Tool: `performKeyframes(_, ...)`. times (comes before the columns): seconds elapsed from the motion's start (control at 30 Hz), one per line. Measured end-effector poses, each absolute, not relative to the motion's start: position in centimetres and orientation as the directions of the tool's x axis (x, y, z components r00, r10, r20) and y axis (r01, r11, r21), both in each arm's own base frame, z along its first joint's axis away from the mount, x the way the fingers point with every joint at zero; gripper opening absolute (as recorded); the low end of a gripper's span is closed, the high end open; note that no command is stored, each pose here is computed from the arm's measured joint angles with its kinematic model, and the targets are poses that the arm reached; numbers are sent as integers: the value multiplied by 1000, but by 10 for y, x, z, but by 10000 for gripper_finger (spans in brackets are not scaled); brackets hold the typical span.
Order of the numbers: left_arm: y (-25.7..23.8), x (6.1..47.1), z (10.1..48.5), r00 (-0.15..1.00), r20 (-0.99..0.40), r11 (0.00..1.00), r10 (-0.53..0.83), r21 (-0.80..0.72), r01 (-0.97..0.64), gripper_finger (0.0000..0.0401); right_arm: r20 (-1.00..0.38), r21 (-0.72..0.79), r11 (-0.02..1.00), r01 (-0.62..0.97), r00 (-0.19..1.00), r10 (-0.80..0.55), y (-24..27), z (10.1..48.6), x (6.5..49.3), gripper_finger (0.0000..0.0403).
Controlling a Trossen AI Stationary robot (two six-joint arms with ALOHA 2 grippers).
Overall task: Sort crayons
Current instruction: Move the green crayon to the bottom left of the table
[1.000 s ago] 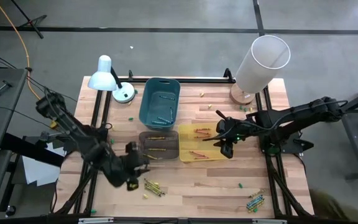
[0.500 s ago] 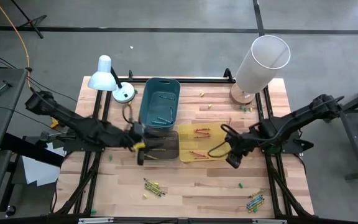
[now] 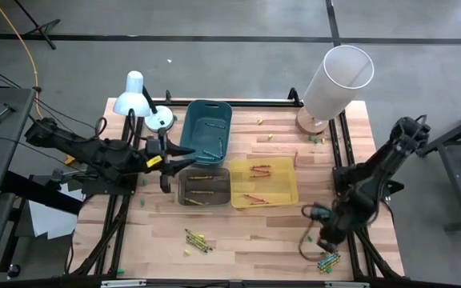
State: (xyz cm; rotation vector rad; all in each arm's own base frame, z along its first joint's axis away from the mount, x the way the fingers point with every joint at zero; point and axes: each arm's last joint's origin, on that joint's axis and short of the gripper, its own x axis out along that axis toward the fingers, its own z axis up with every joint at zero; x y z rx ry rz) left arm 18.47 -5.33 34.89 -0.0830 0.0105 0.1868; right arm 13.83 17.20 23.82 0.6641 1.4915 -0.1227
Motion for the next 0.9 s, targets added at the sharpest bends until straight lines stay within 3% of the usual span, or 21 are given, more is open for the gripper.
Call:
performKeyframes(0.13,-53,184,347,982,-32,978,185,-91,-187,119,-969,245,948,203,22,246,188,214,125,138)
performKeyframes(0.27,-53,183,348,983,-27,972,184,-142,-186,119,-986,155,988,12,-55,155,199,190,116,138)
performKeyframes(0.9,-51,183,352,970,3,954,243,-182,-238,119,-992,102,968,-227,-98,81,241,140,86,138)
